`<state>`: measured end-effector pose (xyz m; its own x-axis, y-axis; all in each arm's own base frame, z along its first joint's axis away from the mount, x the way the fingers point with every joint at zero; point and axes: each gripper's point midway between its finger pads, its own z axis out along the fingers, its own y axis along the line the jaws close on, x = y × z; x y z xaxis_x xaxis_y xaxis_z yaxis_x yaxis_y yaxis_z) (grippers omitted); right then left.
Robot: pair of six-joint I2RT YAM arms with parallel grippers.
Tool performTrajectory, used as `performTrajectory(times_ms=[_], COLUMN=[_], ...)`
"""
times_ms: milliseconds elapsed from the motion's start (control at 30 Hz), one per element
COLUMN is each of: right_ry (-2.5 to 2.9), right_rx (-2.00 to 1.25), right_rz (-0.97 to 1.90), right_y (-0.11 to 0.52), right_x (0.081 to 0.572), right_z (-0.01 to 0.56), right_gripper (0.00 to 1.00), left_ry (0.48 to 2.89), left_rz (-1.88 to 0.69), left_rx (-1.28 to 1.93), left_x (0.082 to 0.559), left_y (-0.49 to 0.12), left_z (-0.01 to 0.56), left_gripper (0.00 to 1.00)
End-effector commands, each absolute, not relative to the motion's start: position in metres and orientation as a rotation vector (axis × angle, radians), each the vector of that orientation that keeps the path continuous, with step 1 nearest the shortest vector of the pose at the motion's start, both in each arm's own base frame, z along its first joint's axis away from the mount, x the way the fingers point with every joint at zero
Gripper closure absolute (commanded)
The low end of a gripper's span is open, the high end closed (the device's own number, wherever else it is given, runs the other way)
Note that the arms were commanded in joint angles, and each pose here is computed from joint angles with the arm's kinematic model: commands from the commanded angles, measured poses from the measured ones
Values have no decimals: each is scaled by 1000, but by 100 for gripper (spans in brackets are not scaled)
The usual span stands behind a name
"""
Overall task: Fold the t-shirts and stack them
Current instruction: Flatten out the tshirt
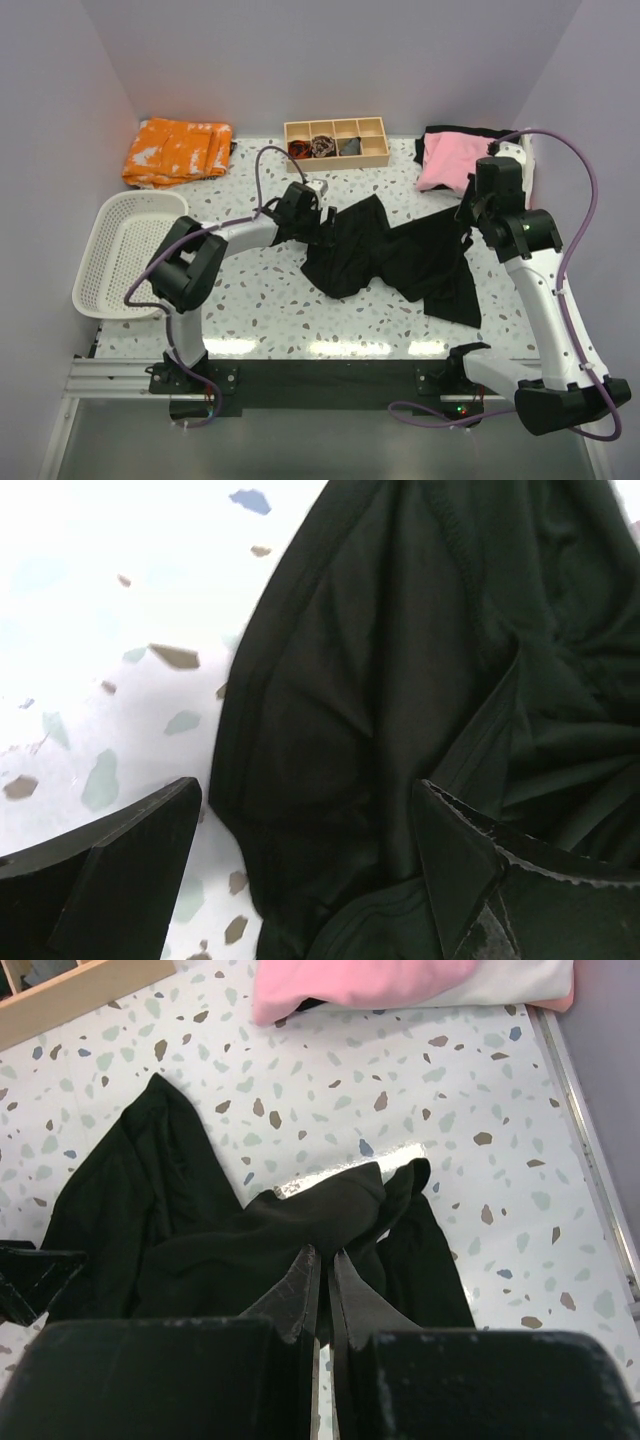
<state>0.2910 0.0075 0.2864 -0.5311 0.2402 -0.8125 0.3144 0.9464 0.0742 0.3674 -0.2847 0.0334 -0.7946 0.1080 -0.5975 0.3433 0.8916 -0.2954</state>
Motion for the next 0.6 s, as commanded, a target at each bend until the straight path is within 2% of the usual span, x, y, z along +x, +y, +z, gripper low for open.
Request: performTrajectory(times_ms=[0, 300, 400, 567], right_ry=[2123, 2148, 2142, 2134], right_rx=[391, 399, 403, 407], right_rz=[-105, -115, -126, -135], right_y=[5, 5, 3, 1], right_x=[295, 296, 294, 293], right_z=[294, 284, 287, 289], right_gripper=[100, 100, 99, 99], left_ry=[2267, 2148, 2195, 2269], left_rz=[-665, -676, -617, -468], left_rx=[320, 489, 575, 553], left_x=[399, 429, 427, 434], left_y=[-323, -389, -407, -399], left_z=[74, 92, 74, 41], left_gripper=[8, 6, 6, 6])
